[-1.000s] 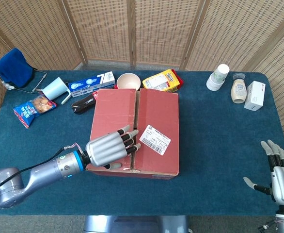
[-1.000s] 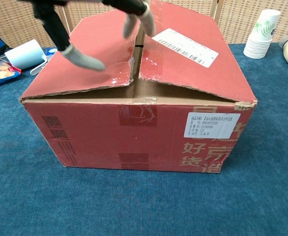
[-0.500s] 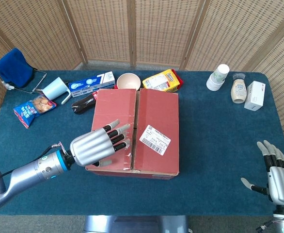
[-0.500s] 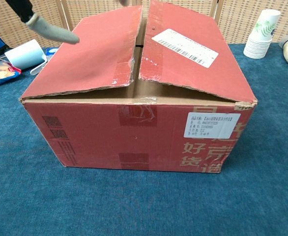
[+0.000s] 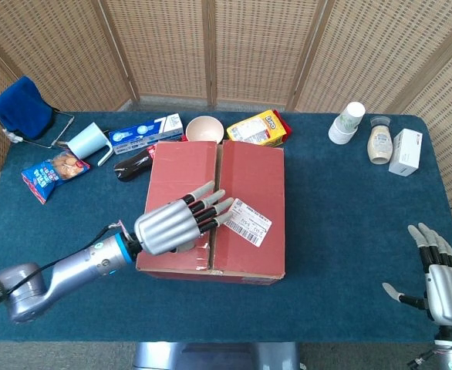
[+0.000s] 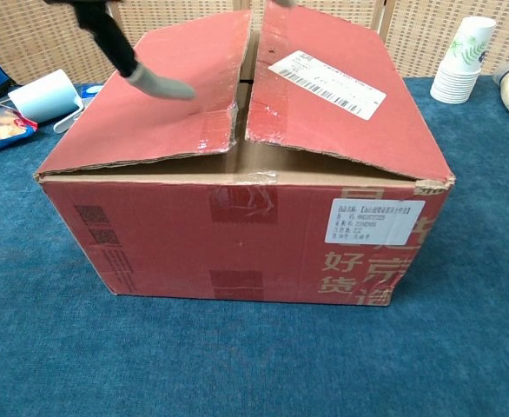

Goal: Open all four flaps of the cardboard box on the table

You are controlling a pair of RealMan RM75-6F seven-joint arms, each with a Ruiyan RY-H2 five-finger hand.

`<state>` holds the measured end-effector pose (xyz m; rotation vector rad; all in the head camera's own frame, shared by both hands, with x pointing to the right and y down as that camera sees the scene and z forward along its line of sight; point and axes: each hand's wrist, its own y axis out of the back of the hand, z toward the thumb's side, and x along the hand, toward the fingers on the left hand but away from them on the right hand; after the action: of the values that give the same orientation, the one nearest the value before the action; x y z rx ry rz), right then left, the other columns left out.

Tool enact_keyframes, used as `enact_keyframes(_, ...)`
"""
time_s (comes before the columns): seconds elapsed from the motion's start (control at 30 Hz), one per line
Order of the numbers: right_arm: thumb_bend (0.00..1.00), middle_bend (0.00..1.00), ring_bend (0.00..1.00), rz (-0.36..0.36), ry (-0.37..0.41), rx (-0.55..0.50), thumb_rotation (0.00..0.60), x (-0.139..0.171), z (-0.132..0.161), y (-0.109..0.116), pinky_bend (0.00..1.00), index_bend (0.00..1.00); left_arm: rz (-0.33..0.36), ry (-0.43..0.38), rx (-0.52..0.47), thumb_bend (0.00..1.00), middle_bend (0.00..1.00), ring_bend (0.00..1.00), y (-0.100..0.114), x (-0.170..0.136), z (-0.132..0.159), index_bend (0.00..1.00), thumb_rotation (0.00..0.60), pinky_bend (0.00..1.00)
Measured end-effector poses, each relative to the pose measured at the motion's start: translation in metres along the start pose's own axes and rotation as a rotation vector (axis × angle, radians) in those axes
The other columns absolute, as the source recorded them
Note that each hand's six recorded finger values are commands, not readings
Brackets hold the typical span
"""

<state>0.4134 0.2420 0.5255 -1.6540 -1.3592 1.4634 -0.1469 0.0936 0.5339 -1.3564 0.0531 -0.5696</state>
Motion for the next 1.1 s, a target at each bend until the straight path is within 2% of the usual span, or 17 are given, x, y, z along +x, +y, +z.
enact_keyframes(0.27,0.08,0.00,0.00,0.008,-0.005,-0.009,0.600,-0.002,-0.002,0.000,0.00,0.00,0.023,0.008,0.042,0.00,0.00,0.00,-0.010,0.029,0.007,0.02,0.449,0.10)
enact_keyframes(0.7,0.08,0.00,0.00,0.011,-0.004,-0.018,0.600,-0.001,-0.003,0.001,0.00,0.00,0.083,0.021,0.078,0.00,0.00,0.00,-0.005,0.052,0.015,0.02,0.585,0.10)
enact_keyframes(1.1,0.08,0.00,0.00,0.015,0.000,-0.025,0.600,-0.002,-0.002,0.001,0.00,0.00,0.154,0.055,0.062,0.00,0.00,0.00,0.007,0.072,0.022,0.02,0.600,0.11)
